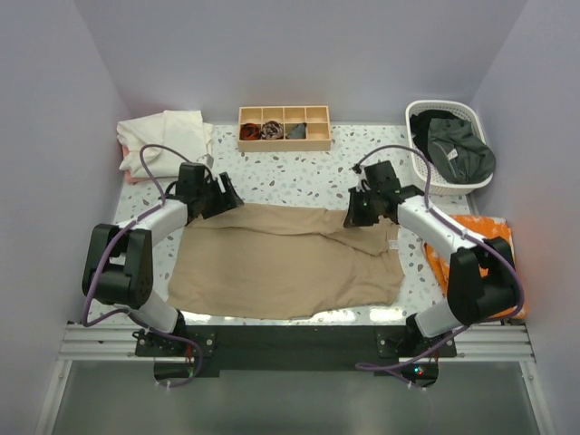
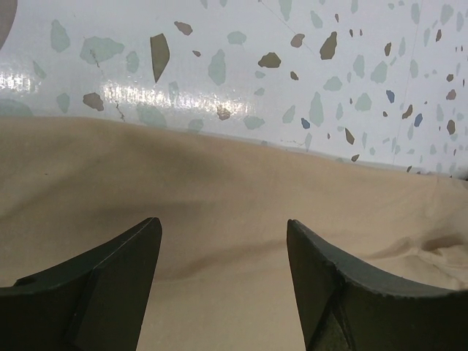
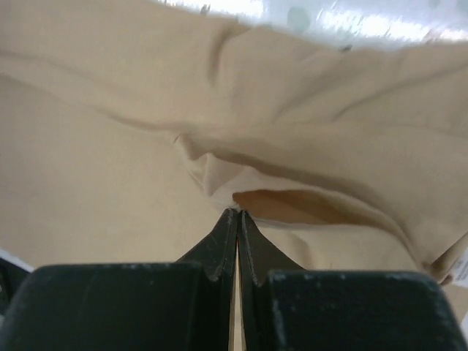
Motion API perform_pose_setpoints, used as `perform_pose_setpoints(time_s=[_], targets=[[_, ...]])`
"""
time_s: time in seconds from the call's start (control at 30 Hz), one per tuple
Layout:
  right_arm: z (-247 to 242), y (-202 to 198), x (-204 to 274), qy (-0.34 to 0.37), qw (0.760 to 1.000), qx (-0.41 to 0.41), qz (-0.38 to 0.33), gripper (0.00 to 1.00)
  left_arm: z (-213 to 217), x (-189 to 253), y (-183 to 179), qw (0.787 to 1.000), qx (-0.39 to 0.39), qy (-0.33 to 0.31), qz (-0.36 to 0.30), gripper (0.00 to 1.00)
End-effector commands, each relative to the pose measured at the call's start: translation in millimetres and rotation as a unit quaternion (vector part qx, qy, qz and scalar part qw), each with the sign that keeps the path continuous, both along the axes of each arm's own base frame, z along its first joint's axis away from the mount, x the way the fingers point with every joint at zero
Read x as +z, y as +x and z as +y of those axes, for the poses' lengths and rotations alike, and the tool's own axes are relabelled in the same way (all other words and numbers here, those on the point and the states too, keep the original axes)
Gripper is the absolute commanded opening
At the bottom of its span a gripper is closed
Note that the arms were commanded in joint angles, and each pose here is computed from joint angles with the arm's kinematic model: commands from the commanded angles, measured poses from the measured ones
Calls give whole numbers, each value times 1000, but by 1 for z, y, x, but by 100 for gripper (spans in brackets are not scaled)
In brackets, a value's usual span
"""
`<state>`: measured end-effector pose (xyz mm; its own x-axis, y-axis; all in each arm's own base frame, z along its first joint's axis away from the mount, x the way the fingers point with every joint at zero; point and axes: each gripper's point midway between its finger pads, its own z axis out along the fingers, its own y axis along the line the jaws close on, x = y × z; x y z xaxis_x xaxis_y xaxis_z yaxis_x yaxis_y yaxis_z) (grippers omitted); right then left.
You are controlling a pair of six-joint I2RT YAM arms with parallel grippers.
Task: Fold and stack the t-shirts
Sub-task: Fold the flattened tshirt in 1/3 of the way
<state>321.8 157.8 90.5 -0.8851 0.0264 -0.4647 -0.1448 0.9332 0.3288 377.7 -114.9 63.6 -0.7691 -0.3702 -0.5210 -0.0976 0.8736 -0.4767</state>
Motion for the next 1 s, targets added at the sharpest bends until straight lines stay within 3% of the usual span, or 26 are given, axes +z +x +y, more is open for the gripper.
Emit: perform_pose_setpoints(time_s=[0.0,0.1,0.17,0.23,0.37,0.47,0.5,0.57,0.77,0.97], targets=[[7,-50,-12,2,999,4,54,0,-6,1,3,1000,-7,-13,-16,74],[15,-77,-17,19,996,7,84,7,-6,-2,1,1000,-7,-14,-13,74],[18,-95,-15,31,995,9,95,26,-5,-2,1,1000,-9,-12,-14,73],[17,-103,-6,36,995,3,95,28,-6,-1,2,1000,-9,-12,-14,74],[-12,-79,37,-13,999,-52,-7,33,-6,1,3,1000,-9,-12,-18,73],[-34,-61,50,-63,992,-97,-48,48,-7,4,4,1000,-12,-14,-20,74],[-53,-50,50,-109,982,-135,-69,48,-7,4,4,1000,-14,-13,-20,73],[-59,-30,48,-118,977,-154,-88,49,-7,5,5,1000,-14,-15,-21,73],[-37,16,14,-114,980,-141,-76,41,-7,8,7,1000,-16,-13,-24,73],[-34,34,-8,-136,980,-131,-67,39,-6,4,4,1000,-15,-9,-19,73]])
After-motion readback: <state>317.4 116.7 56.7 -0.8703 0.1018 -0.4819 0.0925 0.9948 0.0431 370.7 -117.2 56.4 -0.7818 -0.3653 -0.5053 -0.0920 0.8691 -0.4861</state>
